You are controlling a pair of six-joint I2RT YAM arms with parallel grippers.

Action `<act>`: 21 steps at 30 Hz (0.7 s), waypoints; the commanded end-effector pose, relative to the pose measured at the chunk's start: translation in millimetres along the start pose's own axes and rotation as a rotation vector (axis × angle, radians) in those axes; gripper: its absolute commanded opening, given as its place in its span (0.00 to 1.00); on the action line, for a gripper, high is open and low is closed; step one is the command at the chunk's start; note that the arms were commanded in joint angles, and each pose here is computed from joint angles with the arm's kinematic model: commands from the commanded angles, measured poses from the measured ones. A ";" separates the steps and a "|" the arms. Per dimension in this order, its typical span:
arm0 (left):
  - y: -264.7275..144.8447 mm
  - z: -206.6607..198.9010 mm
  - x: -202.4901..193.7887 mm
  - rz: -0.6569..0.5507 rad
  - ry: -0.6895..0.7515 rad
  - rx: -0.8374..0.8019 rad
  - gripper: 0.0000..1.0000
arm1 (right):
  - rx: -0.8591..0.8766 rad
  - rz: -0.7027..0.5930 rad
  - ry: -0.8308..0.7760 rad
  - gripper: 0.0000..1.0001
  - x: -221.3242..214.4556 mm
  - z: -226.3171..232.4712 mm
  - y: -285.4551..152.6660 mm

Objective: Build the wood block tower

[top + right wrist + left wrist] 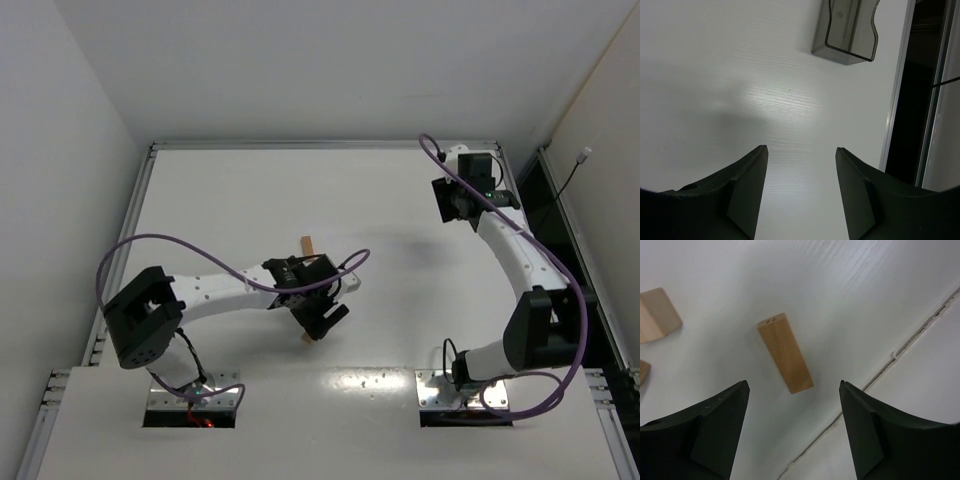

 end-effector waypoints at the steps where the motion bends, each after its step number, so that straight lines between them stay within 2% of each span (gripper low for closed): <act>1: -0.1 -16.3 14.2 -0.044 0.001 -0.023 0.70 | -0.023 -0.056 0.033 0.53 11.3 -12.4 -11.9; 8: 19.7 -7.9 15.1 -0.025 -0.074 0.098 0.66 | -0.014 -0.048 0.052 0.53 11.0 -16.8 -11.7; 13: 33.6 -4.0 16.7 -0.006 -0.092 0.142 0.58 | -0.012 -0.048 0.058 0.53 9.9 -18.6 -11.2; 16: 41.5 -2.1 14.5 0.009 -0.100 0.157 0.48 | -0.012 -0.048 0.058 0.53 9.9 -18.6 -11.2; 20: 46.0 -1.9 14.6 0.021 -0.100 0.162 0.27 | 0.002 -0.045 0.057 0.53 9.4 -16.4 -8.3; 21: 46.5 -2.3 16.3 0.012 -0.100 0.159 0.16 | 0.006 -0.036 0.055 0.53 8.3 -15.3 -5.6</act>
Point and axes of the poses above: each gripper's point midway between its finger pads, its own y axis out along the fingers, its own z axis along the line the jaws close on, x = y × z, the point moved 6 cm from there along -y, back along the fingers, and after that the axes turned 8 degrees about -y, right-handed, at the moved point
